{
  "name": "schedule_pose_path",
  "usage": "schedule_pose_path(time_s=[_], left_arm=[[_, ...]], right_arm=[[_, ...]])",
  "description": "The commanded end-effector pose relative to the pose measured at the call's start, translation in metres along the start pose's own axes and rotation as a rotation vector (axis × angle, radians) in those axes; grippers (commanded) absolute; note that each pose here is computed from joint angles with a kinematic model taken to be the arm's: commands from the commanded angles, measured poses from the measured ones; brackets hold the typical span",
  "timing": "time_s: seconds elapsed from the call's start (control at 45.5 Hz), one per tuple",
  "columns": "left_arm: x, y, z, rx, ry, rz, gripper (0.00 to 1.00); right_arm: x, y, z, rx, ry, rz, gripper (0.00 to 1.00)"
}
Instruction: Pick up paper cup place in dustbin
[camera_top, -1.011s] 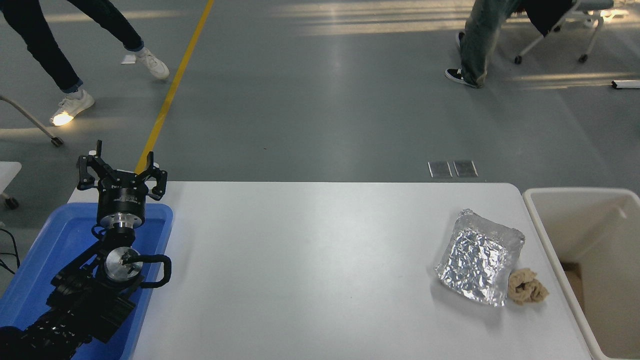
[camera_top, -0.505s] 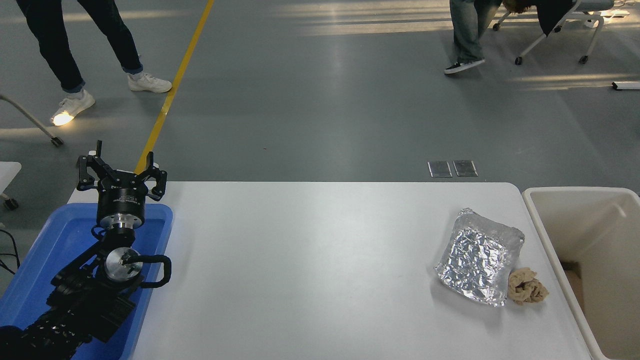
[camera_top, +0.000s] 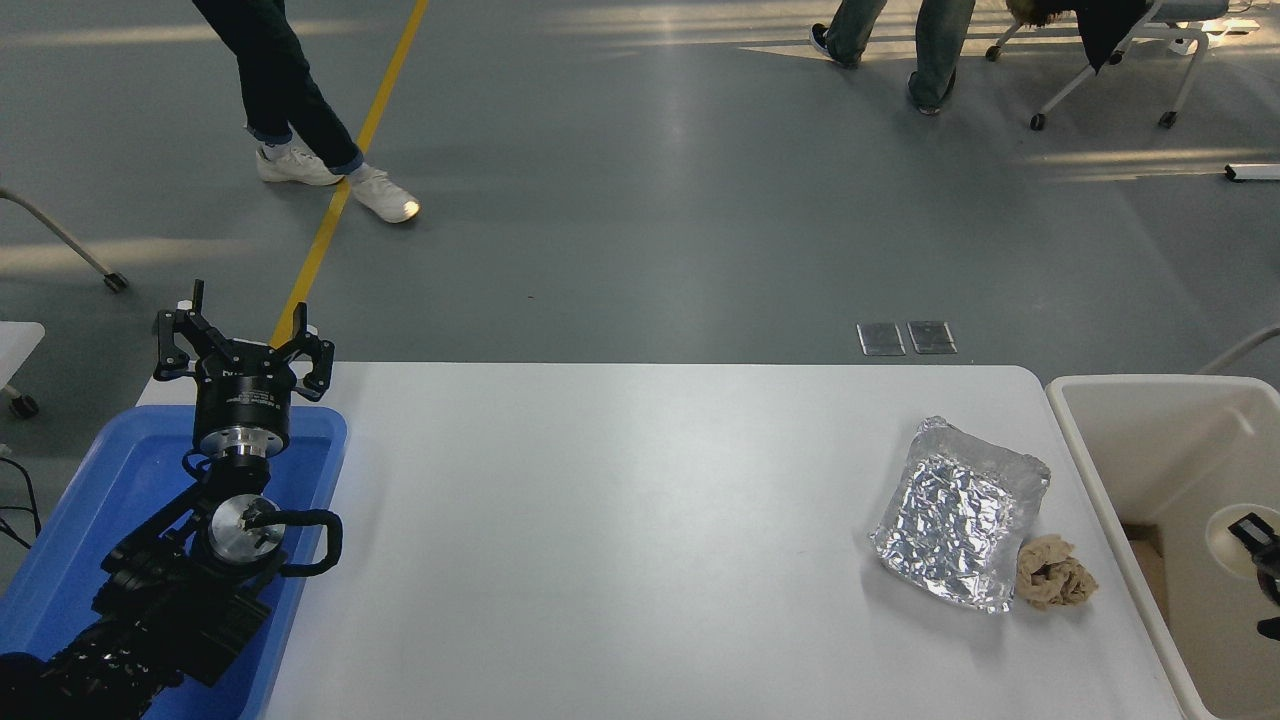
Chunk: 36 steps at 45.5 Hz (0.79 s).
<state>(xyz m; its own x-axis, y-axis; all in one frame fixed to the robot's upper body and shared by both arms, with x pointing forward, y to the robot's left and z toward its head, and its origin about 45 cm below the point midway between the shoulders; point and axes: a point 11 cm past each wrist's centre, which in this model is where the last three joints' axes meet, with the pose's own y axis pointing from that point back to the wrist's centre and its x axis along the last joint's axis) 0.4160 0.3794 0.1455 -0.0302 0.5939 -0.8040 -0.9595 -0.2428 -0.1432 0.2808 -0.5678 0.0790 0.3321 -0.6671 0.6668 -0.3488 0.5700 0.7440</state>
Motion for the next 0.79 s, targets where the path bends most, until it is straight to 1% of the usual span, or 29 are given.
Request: schedule_pose_path(time_s=[0.0, 0.066, 0.154, 0.286, 0.33, 0.462, 0.637, 0.769], left_arm=[[0.000, 0.000, 0.000, 0.000, 0.000, 0.000, 0.99], [0.000, 0.000, -0.001, 0.001, 0.001, 0.000, 0.99], [0.000, 0.000, 0.000, 0.000, 0.000, 0.000, 0.99], [0.000, 0.000, 0.000, 0.000, 0.000, 0.000, 0.99], [0.000, 0.000, 0.000, 0.000, 0.000, 0.000, 0.99], [0.000, 0.000, -0.001, 0.001, 0.000, -0.001, 0.99], [0.000, 0.000, 0.000, 0.001, -0.002, -0.002, 0.99], [0.000, 0.000, -0.001, 0.002, -0.001, -0.002, 0.99]], right_arm=[[0.005, 0.009, -0.011, 0.026, -0.008, -0.034, 1.00], [0.008, 0.010, -0.013, 0.030, 0.021, -0.031, 1.00], [0.026, 0.014, -0.014, 0.038, 0.085, 0.008, 1.00], [0.048, 0.028, -0.024, 0.067, 0.232, 0.027, 1.00], [0.055, 0.035, -0.027, 0.080, 0.270, 0.025, 1.00], [0.058, 0.065, -0.036, 0.137, 0.418, -0.026, 1.00], [0.051, 0.116, -0.074, 0.239, 0.514, -0.169, 1.00], [0.035, 0.170, -0.106, 0.321, 0.607, -0.365, 1.00]])
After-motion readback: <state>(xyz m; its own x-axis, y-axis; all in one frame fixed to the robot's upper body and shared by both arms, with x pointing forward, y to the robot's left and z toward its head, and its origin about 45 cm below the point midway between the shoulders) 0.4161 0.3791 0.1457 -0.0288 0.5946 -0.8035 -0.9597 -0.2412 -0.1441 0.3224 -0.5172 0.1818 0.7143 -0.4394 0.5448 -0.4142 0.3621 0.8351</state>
